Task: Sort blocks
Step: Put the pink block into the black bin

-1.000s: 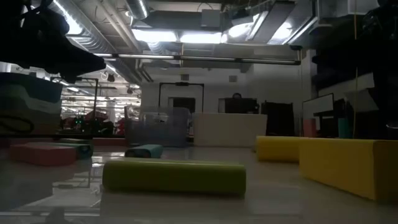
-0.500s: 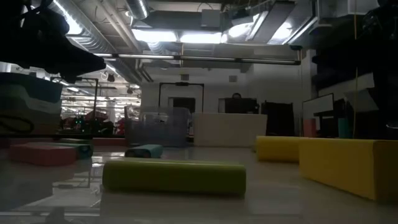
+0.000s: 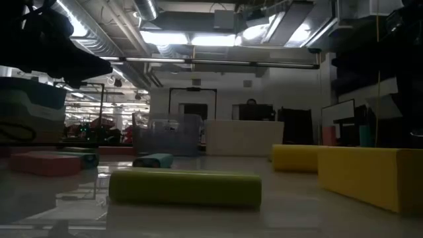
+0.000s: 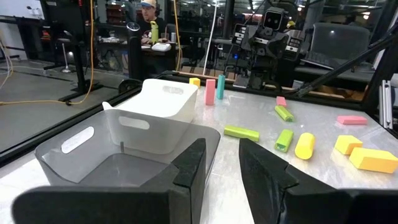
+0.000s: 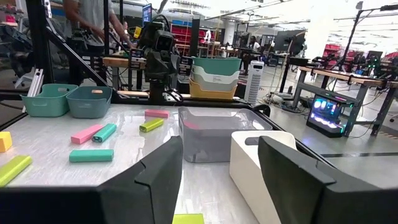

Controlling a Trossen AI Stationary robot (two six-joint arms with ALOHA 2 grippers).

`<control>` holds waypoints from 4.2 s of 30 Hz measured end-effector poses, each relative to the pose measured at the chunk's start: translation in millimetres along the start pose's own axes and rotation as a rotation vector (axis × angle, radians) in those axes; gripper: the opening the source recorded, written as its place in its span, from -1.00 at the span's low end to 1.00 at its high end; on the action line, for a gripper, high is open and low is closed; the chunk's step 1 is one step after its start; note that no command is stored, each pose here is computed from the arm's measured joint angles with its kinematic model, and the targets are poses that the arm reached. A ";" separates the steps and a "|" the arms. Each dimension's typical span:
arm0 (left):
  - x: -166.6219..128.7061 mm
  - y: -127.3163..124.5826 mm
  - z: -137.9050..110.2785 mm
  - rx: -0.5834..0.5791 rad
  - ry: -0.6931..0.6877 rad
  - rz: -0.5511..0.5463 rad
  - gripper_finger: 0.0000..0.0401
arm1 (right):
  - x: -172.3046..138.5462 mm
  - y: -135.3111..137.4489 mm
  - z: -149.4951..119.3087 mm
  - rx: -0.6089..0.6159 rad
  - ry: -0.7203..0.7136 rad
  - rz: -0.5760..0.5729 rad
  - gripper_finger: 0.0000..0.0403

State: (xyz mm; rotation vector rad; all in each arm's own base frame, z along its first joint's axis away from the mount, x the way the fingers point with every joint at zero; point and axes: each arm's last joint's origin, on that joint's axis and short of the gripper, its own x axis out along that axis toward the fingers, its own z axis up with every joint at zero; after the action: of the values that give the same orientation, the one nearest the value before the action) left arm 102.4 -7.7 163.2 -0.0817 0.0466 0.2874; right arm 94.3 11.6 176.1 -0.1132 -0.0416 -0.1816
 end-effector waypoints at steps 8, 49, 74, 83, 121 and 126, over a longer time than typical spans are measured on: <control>0.0 0.4 0.1 -0.001 -0.002 0.011 -0.57 | 0.0 -0.1 0.3 -0.002 -0.003 -0.002 0.04; 50.2 5.4 81.4 0.135 0.469 0.400 0.06 | -8.4 -15.2 44.5 0.120 -0.191 -0.222 0.04; 93.1 7.5 0.5 0.258 1.024 0.419 0.01 | -7.9 -14.6 42.0 0.105 -0.166 -0.219 0.04; 98.9 10.9 -14.2 0.210 1.124 0.385 0.01 | -7.9 -14.6 42.0 0.106 -0.167 -0.219 0.04; 95.2 25.4 4.2 0.139 1.209 0.337 -0.59 | -8.3 -16.5 41.3 0.112 -0.152 -0.287 0.04; 92.2 23.7 29.1 0.125 1.142 0.331 -0.59 | -8.3 -16.7 41.2 0.111 -0.149 -0.294 0.04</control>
State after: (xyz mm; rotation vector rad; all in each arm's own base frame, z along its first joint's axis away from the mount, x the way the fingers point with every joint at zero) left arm 184.9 43.4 185.1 -0.1058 1.2199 0.5374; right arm 81.9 1.5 218.4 -0.0086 -0.2172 -0.4640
